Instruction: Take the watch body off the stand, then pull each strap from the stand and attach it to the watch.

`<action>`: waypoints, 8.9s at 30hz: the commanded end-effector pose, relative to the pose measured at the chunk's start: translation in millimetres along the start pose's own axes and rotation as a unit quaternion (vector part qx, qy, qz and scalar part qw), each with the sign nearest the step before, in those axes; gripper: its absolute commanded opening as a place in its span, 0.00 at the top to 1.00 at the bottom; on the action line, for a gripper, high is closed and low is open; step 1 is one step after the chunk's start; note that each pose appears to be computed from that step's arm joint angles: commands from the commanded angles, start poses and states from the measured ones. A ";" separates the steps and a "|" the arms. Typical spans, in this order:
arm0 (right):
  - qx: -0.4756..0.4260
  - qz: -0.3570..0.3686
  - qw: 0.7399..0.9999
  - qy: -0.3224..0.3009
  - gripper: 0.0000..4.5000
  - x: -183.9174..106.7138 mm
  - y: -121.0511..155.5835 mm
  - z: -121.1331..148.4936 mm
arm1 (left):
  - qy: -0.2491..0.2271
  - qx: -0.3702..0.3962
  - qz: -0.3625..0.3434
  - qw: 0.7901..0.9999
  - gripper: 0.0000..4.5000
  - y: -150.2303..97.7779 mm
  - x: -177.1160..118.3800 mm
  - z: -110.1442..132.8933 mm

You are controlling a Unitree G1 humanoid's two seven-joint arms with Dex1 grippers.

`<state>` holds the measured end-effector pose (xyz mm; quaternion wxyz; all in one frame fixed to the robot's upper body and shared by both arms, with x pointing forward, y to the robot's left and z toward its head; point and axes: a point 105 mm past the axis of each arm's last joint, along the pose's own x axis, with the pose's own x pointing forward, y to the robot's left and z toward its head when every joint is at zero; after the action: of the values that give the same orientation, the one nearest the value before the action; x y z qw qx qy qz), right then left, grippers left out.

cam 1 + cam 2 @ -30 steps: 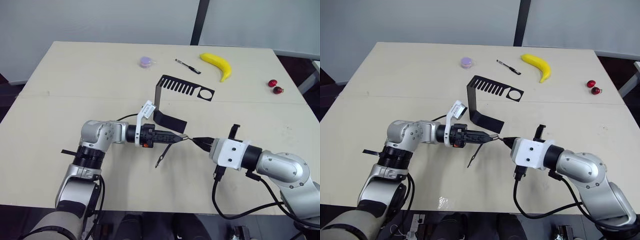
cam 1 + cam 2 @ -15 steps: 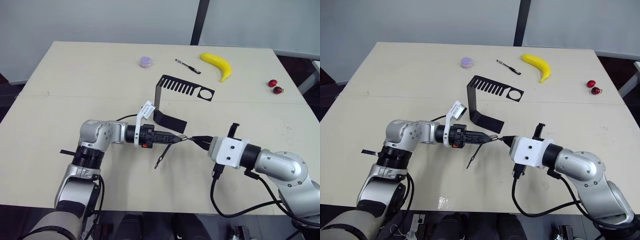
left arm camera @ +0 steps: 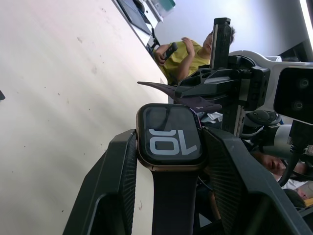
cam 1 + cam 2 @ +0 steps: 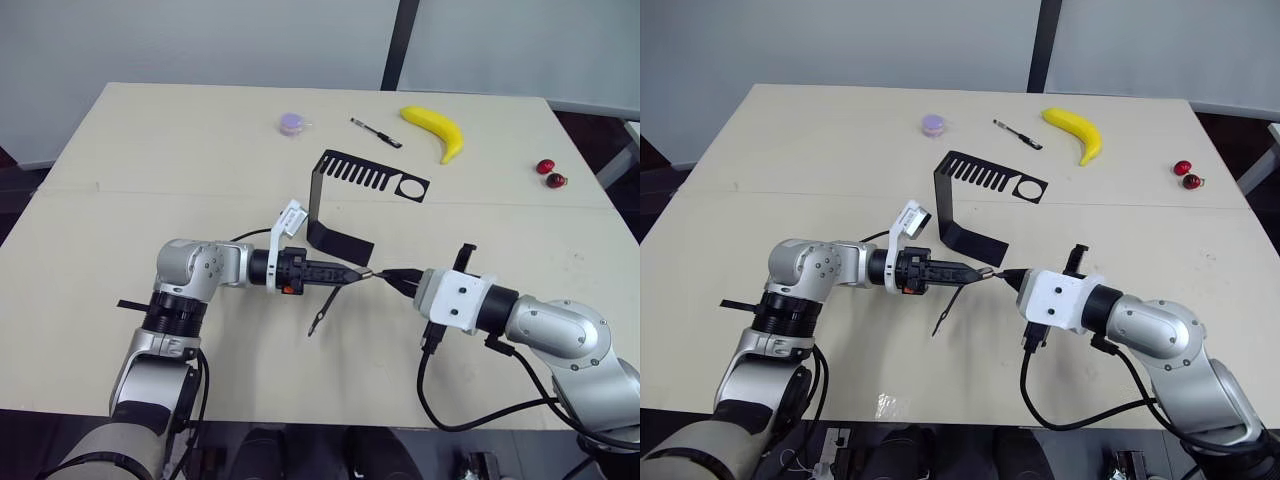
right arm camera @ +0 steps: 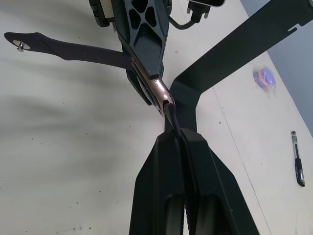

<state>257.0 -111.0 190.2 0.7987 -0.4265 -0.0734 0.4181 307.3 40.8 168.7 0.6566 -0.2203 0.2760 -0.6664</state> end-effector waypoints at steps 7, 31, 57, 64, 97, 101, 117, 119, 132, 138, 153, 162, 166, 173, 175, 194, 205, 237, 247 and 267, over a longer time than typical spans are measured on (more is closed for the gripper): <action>0.002 -0.011 1.000 -0.012 1.00 0.1 -3.3 6.1 | 0.010 0.025 -0.061 0.998 0.65 -24.3 16.8 2.7; 0.020 -0.038 0.999 0.002 1.00 0.6 -8.6 2.2 | -0.003 0.029 -0.068 0.997 0.65 -25.0 21.5 5.3; 0.036 -0.046 0.998 0.008 1.00 0.6 -12.7 4.4 | -0.014 0.036 -0.064 0.997 0.65 -26.2 33.3 7.9; 0.050 -0.053 0.997 0.012 1.00 -0.8 -13.5 3.7 | -0.017 0.034 -0.059 0.998 0.65 -24.7 33.4 5.9; 0.083 -0.058 0.994 0.037 1.00 -0.1 -15.4 -2.4 | -0.038 0.053 -0.028 0.997 0.65 -19.5 45.4 8.5; 0.082 -0.058 0.994 0.038 1.00 0.4 -15.4 -2.3 | -0.037 0.053 -0.029 0.997 0.65 -20.8 47.1 8.3; 0.082 -0.064 0.994 0.044 1.00 2.4 -18.2 -5.6 | -0.043 0.056 -0.041 0.997 0.65 -27.6 53.7 11.5; 0.088 -0.064 0.993 0.044 1.00 2.4 -17.9 -5.9 | -0.048 0.060 -0.037 0.996 0.65 -26.9 54.0 12.8; 0.094 -0.065 0.992 0.044 1.00 3.0 -18.9 -5.5 | -0.052 0.059 -0.040 0.996 0.65 -30.4 58.5 13.0; 0.091 -0.066 0.993 0.047 1.00 3.2 -19.3 -6.3 | -0.051 0.058 -0.044 0.996 0.65 -32.7 60.3 13.3; 0.075 -0.065 0.994 0.046 1.00 2.5 -19.0 -4.4 | -0.055 0.061 -0.034 0.996 0.65 -27.5 62.0 18.1; 0.066 -0.071 0.994 0.047 1.00 0.1 -21.8 -3.2 | -0.050 0.064 -0.021 0.996 0.65 -22.4 58.7 16.5; 0.065 -0.072 0.994 0.052 1.00 -2.2 -22.3 -4.8 | -0.057 0.063 -0.003 0.996 0.65 -14.3 49.2 20.8; 0.054 -0.073 0.995 0.043 1.00 -5.2 -23.3 -2.0 | -0.043 0.063 0.005 0.997 0.65 -9.2 38.4 16.0; 0.048 -0.069 0.996 0.038 1.00 -4.4 -22.6 0.0 | -0.043 0.063 0.004 0.997 0.65 -9.3 39.6 15.9; 0.034 -0.075 0.996 0.038 1.00 -4.5 -25.2 -1.4 | -0.041 0.061 0.014 0.997 0.65 -6.0 35.8 15.0; 0.034 -0.075 0.996 0.040 1.00 -6.0 -24.5 -1.2 | -0.040 0.061 0.020 0.997 0.65 -3.0 33.6 15.7; 0.032 -0.071 0.996 0.038 1.00 -6.3 -23.6 0.0 | -0.037 0.066 0.022 0.997 0.65 -1.6 33.4 16.1; 0.059 -0.015 0.998 0.011 0.44 -24.9 -10.7 10.9 | 0.012 0.209 0.029 0.977 0.65 -15.3 22.8 16.2; 0.169 0.080 0.982 -0.035 0.00 -54.5 18.8 13.4 | 0.146 0.714 0.022 0.684 0.65 -30.2 -11.5 -10.6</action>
<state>207.6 -140.0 191.9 0.8263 -0.2553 0.0232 0.5015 279.2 50.4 173.5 0.5879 0.4037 -0.1551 -0.6837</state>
